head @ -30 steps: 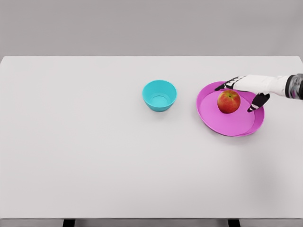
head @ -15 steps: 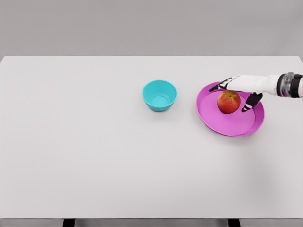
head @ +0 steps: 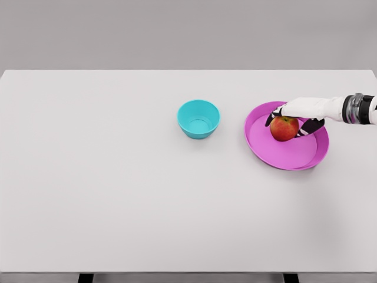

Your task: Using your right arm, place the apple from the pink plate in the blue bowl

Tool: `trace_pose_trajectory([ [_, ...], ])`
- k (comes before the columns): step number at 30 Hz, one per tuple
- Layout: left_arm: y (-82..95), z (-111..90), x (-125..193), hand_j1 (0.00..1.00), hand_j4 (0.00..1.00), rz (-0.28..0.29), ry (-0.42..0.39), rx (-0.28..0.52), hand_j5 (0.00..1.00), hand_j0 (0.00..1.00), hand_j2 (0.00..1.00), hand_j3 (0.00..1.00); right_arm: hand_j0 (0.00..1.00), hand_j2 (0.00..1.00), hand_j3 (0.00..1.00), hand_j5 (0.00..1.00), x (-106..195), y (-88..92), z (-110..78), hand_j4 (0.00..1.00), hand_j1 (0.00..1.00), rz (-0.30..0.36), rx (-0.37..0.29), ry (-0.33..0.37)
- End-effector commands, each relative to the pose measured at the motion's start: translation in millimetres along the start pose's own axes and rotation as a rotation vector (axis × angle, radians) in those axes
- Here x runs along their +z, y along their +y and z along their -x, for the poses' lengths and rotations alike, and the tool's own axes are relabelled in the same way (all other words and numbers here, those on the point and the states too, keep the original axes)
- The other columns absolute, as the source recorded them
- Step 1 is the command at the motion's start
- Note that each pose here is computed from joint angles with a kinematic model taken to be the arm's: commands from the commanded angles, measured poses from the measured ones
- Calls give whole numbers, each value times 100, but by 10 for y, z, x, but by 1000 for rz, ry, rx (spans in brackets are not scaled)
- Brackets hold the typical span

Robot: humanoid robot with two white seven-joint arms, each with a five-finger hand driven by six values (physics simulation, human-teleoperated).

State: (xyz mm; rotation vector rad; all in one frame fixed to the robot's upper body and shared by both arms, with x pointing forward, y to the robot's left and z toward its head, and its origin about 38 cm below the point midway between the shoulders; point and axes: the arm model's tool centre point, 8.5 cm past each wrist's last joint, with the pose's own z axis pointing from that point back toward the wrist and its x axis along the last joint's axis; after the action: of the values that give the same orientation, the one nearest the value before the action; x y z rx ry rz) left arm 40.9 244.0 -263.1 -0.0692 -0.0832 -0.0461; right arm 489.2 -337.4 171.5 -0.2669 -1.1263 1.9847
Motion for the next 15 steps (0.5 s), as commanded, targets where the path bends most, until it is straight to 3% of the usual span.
trace_pose_trajectory([
  [1, 0, 0, 0, 100, 100, 0, -1, 0, 100, 100, 100, 100, 60, 60, 60, 60, 4, -7, 0, 60, 60, 5, -5, 0],
  [15, 0, -1, 0, 100, 100, 0, -1, 1, 100, 100, 100, 100, 60, 60, 60, 60, 24, -240, -49, 60, 60, 46, 23, -11],
])
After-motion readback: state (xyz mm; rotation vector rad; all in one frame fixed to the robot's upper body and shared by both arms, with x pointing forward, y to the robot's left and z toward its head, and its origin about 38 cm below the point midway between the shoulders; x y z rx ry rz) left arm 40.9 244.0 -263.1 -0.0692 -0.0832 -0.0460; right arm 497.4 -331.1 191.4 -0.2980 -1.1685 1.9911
